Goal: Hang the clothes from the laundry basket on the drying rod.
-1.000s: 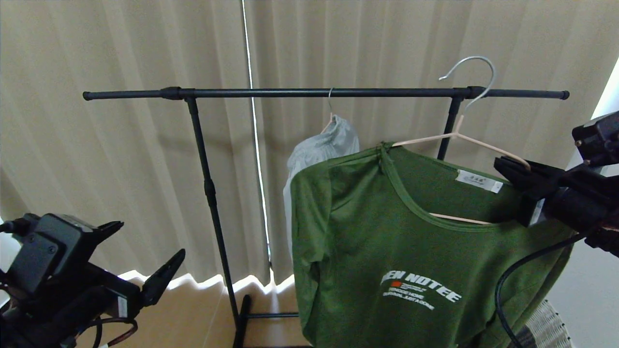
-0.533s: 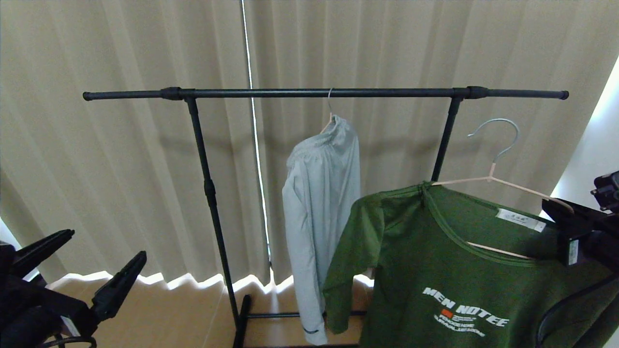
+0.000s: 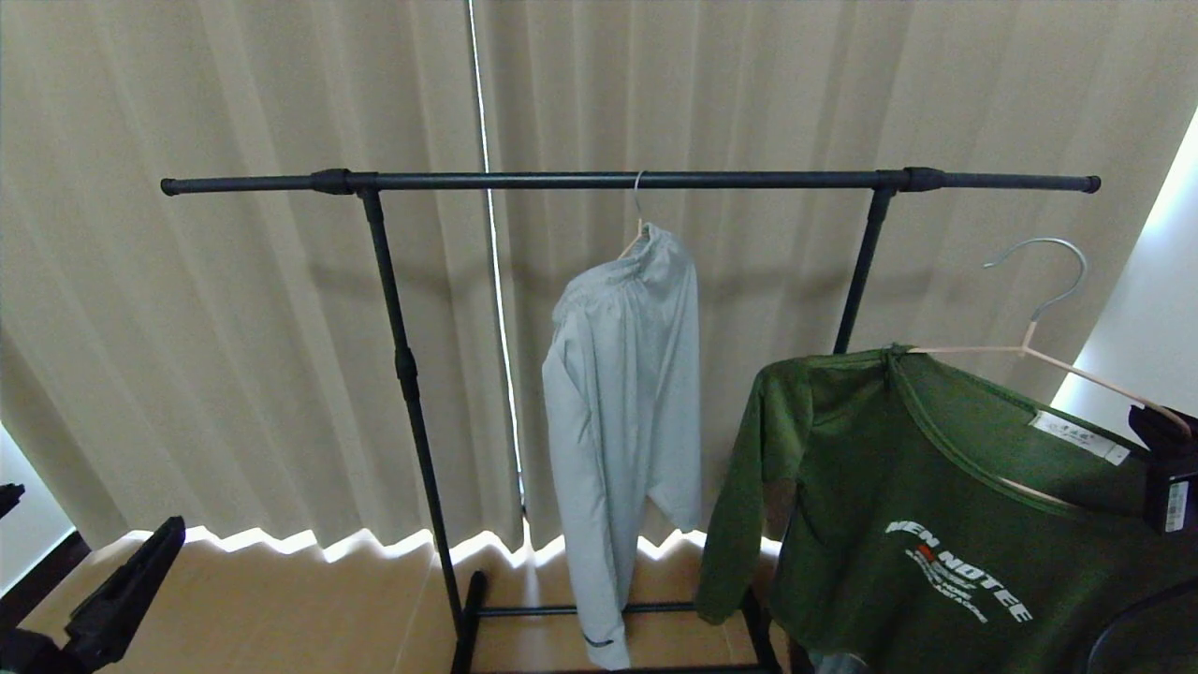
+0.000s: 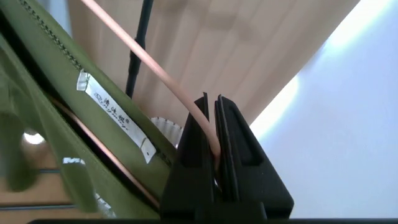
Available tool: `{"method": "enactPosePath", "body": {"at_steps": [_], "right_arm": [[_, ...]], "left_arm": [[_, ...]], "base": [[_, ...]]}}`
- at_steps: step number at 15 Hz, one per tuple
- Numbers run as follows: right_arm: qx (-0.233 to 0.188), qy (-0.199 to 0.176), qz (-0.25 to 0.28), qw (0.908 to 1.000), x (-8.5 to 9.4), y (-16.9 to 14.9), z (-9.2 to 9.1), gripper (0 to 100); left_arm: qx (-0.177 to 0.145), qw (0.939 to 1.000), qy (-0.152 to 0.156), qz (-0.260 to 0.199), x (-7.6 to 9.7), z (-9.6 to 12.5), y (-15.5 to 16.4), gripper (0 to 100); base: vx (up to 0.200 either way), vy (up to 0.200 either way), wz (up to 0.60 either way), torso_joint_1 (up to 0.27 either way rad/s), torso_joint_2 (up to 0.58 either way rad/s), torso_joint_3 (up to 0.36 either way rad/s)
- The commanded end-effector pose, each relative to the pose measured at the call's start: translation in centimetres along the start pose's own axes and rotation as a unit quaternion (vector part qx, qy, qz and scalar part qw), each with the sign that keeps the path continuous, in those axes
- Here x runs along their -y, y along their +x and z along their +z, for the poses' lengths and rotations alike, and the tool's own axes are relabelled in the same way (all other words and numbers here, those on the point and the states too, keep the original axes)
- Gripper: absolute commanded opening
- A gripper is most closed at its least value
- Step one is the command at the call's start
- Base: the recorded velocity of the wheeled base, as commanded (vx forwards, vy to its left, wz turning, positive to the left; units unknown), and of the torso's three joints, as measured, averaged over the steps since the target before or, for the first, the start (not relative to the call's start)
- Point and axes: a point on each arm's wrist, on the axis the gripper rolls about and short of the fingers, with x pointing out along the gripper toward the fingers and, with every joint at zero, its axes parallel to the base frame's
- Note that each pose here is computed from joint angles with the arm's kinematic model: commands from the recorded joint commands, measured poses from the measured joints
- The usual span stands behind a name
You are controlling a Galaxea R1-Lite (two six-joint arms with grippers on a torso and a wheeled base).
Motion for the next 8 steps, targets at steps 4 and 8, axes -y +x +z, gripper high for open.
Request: {"method": "enactPosePath", "body": {"at_steps": [4, 8], "right_arm": [[0.009, 0.018, -0.007, 0.9998, 0.2, -0.6, 0.1, 0], [0.004, 0.019, -0.019, 0.9996, 0.5, -0.6, -0.1, 0]], "left_arm": [[-0.012, 0.9983, -0.056, 0.014, -0.3, -2.0, -3.6, 100], [-0.057, 0.9949, -0.082, 0.014, -0.2, -3.3, -5.0, 100]], "base": [[0.000, 0.000, 0.00, 0.000, 0.00, 0.000], [0.000, 0.000, 0.00, 0.000, 0.00, 0.000]]}}
